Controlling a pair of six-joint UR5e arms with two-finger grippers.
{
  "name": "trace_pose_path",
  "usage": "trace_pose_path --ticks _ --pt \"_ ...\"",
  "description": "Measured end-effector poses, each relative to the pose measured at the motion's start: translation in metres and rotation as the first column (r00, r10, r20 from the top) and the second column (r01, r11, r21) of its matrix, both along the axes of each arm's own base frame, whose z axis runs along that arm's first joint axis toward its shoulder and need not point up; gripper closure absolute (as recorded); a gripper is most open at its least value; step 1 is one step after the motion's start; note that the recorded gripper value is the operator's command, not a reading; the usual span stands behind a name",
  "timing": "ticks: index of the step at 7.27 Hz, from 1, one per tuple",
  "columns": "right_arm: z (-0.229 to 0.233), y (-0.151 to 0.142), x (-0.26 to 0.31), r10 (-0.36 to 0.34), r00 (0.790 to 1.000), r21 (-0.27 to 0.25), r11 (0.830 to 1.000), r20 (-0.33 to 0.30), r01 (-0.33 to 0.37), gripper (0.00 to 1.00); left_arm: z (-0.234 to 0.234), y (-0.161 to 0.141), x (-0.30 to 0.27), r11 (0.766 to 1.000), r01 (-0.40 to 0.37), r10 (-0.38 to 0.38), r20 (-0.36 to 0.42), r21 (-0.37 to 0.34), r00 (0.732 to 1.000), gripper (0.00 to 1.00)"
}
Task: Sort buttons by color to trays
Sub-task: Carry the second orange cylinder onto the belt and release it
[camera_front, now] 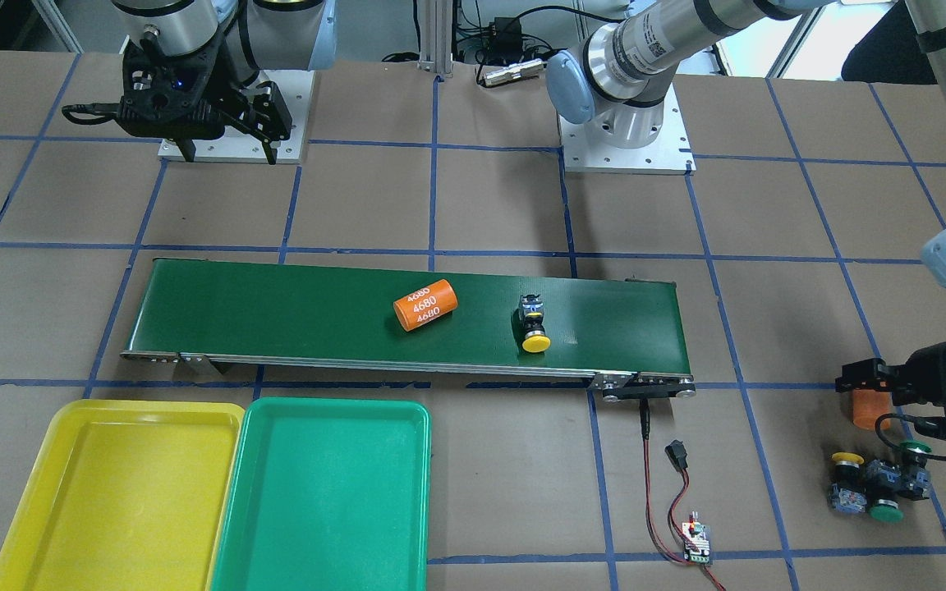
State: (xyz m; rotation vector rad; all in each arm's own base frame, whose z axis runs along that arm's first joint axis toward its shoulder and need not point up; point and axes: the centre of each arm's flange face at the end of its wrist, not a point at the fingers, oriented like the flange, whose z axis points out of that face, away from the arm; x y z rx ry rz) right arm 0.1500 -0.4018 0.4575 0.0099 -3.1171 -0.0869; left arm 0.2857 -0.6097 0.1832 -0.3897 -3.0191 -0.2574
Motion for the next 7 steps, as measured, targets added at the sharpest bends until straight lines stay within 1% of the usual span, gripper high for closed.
trace_pose_path --ticks 1,3,4,6,7 --pt "0.0 0.0 0.0 0.0 1.0 0.0 1.0 -0.001 0.0 0.0 -0.008 0.0 0.002 1.0 0.004 -0.004 -0.006 0.005 1.0 0.99" --pt "0.0 0.0 0.0 0.0 1.0 0.0 1.0 -0.004 0.0 0.0 -0.011 0.0 0.007 1.0 0.004 -0.004 -0.008 0.007 1.0 1.0" --pt "0.0 0.0 -0.001 0.0 1.0 0.0 1.0 -0.006 0.0 0.0 -0.003 0.002 0.0 1.0 0.004 -0.004 -0.012 0.018 1.0 1.0" --pt "0.0 0.0 0.0 0.001 1.0 0.0 1.0 -0.006 -0.001 0.0 0.04 0.01 -0.044 0.996 -0.057 0.058 -0.022 0.067 0.998 1.0" --pt "0.0 0.0 0.0 0.001 1.0 0.0 1.0 -0.006 -0.001 0.0 0.067 0.012 -0.081 0.995 -0.057 0.058 -0.017 0.078 0.998 1.0"
